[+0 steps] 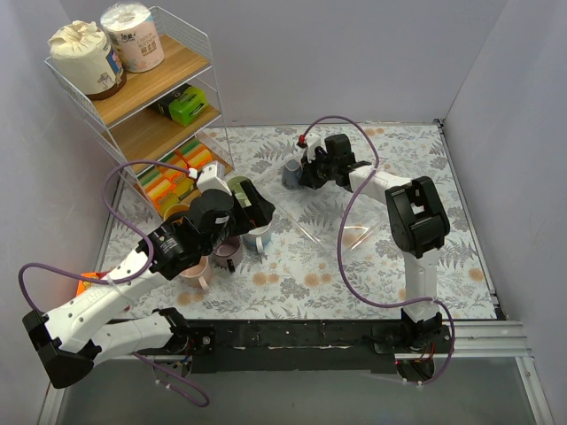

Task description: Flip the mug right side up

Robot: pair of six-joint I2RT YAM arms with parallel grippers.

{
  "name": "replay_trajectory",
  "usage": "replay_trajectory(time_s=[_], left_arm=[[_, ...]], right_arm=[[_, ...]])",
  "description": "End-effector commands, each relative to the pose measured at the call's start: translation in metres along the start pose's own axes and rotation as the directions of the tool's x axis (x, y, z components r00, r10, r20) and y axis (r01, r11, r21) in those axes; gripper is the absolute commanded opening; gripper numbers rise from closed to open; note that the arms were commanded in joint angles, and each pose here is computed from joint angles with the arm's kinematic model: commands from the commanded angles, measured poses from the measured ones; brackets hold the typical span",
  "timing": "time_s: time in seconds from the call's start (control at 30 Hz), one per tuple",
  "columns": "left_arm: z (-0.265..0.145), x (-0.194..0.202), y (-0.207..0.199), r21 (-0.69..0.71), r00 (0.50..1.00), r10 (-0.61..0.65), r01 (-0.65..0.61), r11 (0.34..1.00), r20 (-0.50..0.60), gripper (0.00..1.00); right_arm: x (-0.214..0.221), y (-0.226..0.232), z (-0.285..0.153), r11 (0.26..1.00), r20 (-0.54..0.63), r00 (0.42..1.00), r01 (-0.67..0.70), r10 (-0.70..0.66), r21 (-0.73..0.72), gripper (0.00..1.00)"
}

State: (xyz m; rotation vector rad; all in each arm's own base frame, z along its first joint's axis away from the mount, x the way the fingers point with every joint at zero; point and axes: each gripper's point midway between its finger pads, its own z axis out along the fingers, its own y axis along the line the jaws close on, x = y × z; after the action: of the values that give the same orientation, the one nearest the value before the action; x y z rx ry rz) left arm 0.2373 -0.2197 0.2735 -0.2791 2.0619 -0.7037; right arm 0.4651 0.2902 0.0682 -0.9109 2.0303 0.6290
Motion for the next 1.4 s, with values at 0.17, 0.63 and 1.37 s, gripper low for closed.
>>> replay_trajectory(time_s=[0.17, 0.63, 1.37], left_arm=[[0.001, 0.006, -0.003, 0.035, 1.000, -0.005, 0.006, 0.999, -0.012, 0.98], [0.006, 0.016, -0.015, 0.122, 1.000, -0.003, 0.006, 0.993, -0.031, 0.98], [-0.019, -0.053, -0.102, 0.535, 0.959, -0.195, 0.057, 0.843, 0.206, 0.98]], right_arm=[[-0.046, 0.018, -0.040, 0.998, 0.082, 0.995, 0.054, -0.052, -0.025, 0.01], [-0.076, 0.107, -0.116, 0.901, 0.085, 0.940, -0.286, 0.329, -0.326, 0.01], [-0.161, 0.213, -0.278, 0.460, 0.146, 0.709, -0.273, 0.690, -0.845, 0.01]])
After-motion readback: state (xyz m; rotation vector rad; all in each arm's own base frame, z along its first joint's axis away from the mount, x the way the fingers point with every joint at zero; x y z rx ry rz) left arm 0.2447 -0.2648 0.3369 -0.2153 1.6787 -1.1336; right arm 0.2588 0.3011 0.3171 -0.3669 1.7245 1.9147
